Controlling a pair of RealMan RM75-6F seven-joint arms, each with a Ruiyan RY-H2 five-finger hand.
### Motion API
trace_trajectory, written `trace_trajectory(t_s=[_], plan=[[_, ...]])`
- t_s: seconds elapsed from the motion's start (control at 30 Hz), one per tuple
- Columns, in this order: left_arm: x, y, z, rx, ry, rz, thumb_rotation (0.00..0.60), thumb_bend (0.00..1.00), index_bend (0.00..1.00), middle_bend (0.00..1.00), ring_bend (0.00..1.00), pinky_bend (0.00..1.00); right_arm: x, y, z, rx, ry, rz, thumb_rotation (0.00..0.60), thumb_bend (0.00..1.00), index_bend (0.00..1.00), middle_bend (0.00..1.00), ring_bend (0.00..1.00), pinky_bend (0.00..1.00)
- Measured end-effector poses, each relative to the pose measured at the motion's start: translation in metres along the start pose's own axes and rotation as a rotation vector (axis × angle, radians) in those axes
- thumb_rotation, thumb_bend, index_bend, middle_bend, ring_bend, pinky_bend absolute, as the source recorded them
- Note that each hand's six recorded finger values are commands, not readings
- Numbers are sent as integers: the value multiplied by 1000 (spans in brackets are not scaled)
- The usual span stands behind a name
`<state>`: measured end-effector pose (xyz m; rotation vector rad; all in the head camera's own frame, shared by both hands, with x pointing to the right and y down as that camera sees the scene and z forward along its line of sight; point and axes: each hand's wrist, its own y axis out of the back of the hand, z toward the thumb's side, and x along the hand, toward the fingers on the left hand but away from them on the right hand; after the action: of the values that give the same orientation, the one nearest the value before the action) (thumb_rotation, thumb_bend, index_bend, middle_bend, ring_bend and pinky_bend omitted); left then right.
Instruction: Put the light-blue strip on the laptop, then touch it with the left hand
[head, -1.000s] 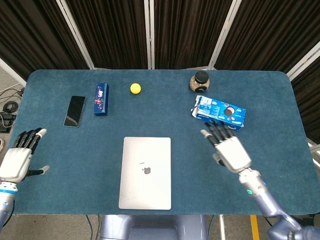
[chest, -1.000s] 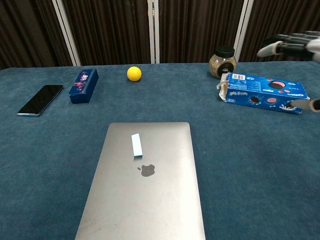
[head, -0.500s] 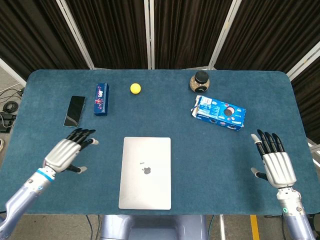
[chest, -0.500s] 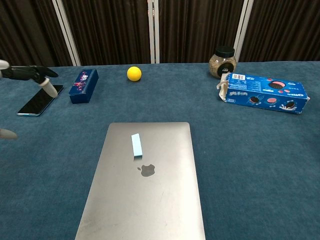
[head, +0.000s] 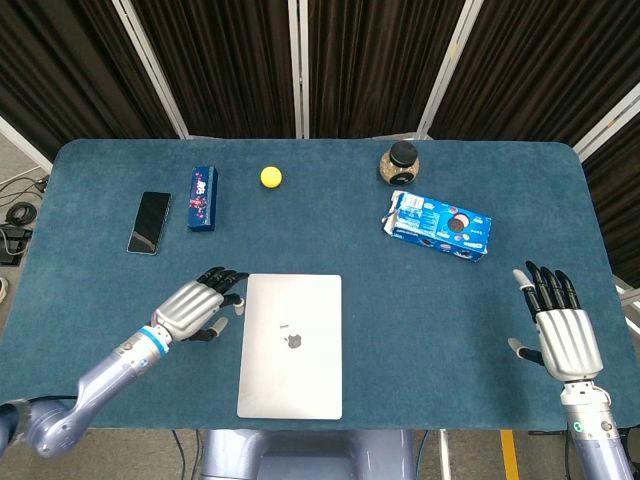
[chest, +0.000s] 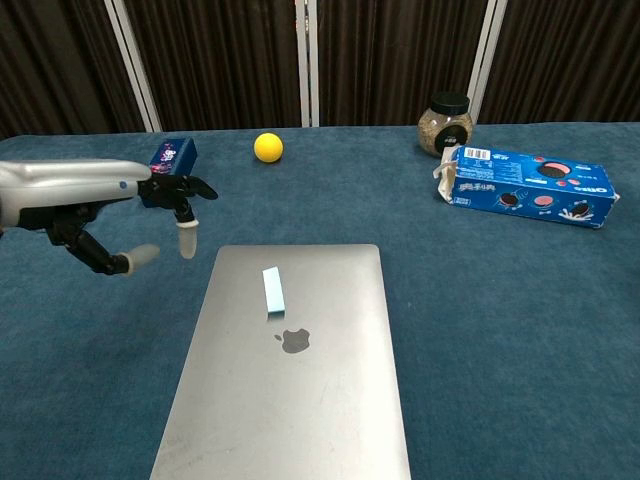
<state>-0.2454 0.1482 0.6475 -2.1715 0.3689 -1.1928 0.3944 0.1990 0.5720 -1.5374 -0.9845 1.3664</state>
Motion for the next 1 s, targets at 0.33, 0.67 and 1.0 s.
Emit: trace_trajectory(t_s=[0.33,0.67,1.0], plan=[[36,-16,13,2,13,-29,600,678,403,0,0,0,-1,-1,-2,-3,-6,5,600,0,0,0,0,0],[57,-29,28,44,11,-29,600,682,405,0,0,0,-1,-2,-5,3,-14,7,600,0,0,0,0,0],[68,-36,45,60,-12,-40,600,688,405,0,0,0,-1,-3,-5,1,-18,7,600,0,0,0,0,0]])
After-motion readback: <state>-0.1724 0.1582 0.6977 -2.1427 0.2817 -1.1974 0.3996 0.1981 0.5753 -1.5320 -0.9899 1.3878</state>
